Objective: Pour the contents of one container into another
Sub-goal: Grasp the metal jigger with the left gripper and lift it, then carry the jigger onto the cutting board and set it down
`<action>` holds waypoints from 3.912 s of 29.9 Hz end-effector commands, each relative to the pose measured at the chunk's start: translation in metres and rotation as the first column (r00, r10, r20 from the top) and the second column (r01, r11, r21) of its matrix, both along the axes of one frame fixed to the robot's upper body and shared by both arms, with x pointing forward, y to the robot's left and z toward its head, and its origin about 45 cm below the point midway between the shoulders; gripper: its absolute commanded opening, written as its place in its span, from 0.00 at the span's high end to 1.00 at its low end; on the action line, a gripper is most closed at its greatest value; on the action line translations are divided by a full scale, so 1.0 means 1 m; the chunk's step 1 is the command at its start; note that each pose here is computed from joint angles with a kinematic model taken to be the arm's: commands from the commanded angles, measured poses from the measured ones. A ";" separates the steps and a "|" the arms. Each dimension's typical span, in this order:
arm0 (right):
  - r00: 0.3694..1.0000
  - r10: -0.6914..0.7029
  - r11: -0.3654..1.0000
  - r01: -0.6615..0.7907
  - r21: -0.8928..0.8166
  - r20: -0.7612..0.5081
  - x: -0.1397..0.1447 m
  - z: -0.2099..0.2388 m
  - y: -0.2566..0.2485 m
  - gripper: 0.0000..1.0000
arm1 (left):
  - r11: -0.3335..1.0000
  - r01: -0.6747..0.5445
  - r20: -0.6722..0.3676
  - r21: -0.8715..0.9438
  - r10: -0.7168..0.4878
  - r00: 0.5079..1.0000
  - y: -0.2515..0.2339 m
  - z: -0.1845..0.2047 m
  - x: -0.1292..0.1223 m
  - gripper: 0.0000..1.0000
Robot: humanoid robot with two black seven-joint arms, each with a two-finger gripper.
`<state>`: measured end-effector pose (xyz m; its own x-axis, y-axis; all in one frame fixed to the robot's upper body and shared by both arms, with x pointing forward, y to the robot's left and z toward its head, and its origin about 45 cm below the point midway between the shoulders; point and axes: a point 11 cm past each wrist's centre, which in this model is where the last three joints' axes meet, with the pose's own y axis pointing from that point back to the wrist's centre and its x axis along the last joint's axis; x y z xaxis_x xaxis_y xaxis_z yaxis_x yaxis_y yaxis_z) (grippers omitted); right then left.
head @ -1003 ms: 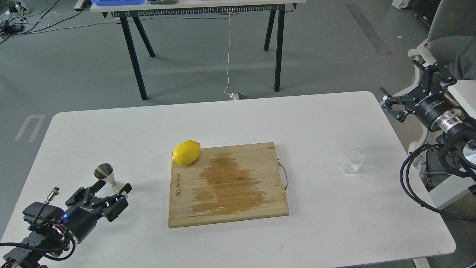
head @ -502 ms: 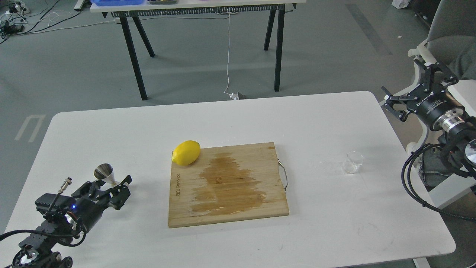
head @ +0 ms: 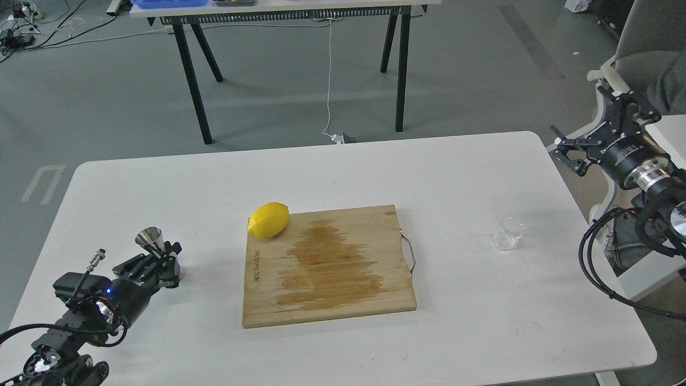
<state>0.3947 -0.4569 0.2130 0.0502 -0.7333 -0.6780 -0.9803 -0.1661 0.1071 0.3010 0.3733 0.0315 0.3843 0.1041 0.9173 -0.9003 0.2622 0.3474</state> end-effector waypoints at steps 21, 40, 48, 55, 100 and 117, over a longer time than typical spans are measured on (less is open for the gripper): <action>0.999 -0.031 0.999 0.032 -0.024 0.028 0.017 0.019 -0.010 0.01 | 0.767 0.587 0.335 -0.259 -0.499 0.799 -0.255 0.094 0.017 0.99; 1.000 -0.019 0.999 0.020 -0.047 0.023 0.017 0.022 -0.011 0.01 | 0.821 0.548 0.137 -0.162 -0.531 0.836 -0.264 0.018 0.008 0.98; 1.000 -0.018 0.999 0.019 -0.045 0.025 0.017 0.022 -0.010 0.01 | 0.835 0.530 0.116 -0.150 -0.517 0.848 -0.256 0.012 0.009 0.97; 1.000 -0.018 0.999 0.019 -0.045 0.022 0.016 0.021 -0.010 0.01 | 0.834 0.530 0.114 -0.151 -0.518 0.848 -0.256 0.012 0.008 0.85; 1.000 -0.024 0.999 0.025 -0.040 0.020 0.014 0.018 -0.012 0.01 | 0.831 0.528 0.101 -0.175 -0.518 0.849 -0.258 0.005 -0.004 0.03; 1.000 -0.018 0.999 0.018 -0.032 0.017 0.015 0.015 -0.007 0.01 | 0.843 0.507 0.068 -0.179 -0.504 0.861 -0.246 -0.006 -0.015 0.03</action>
